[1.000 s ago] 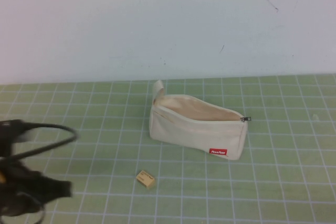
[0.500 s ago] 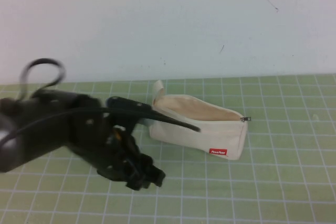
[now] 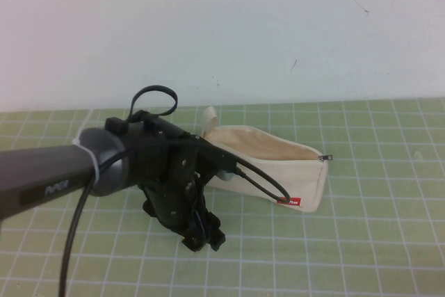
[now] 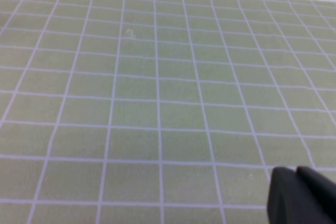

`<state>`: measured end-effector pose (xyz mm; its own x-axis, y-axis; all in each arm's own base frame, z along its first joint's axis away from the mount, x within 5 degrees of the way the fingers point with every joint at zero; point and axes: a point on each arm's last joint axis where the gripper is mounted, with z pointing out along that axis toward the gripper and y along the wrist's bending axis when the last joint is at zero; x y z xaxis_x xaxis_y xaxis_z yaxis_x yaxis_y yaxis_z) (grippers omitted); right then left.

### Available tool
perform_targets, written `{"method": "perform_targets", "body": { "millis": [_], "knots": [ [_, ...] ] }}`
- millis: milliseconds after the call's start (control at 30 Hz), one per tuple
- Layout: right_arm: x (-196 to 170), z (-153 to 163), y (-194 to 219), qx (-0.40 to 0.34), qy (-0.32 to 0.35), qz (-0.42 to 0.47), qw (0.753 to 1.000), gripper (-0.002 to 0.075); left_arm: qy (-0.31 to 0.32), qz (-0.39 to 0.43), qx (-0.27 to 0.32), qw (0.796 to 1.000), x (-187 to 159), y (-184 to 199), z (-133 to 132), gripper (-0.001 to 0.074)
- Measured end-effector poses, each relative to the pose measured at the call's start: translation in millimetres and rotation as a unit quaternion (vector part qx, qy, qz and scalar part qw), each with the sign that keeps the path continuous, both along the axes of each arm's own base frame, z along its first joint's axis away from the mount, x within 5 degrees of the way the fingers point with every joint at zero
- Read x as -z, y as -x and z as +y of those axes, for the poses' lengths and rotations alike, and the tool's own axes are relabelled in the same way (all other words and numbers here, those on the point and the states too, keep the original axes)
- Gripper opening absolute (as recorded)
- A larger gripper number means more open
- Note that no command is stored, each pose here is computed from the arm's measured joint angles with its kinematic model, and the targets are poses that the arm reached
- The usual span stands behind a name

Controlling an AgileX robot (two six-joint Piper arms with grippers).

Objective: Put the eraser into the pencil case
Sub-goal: Pick up the eraser from the table

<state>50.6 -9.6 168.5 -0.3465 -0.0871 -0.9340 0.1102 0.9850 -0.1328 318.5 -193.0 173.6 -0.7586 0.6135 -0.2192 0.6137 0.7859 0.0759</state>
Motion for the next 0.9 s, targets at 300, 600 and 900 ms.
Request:
{"method": "perform_targets", "body": {
  "millis": [300, 600, 900],
  "knots": [
    [0, 0, 0, 0.000, 0.000, 0.000, 1.000, -0.0001, 0.000, -0.003, 0.006, 1.000, 17, -7, -4, 0.0486],
    [0, 0, 0, 0.000, 0.000, 0.000, 1.000, -0.0001, -0.002, 0.010, 0.000, 1.000, 19, -8, -6, 0.0279],
    [0, 0, 0, 0.000, 0.000, 0.000, 1.000, 0.0000, 0.004, 0.070, -0.033, 0.997, -13, -14, -16, 0.0281]
  ]
}}
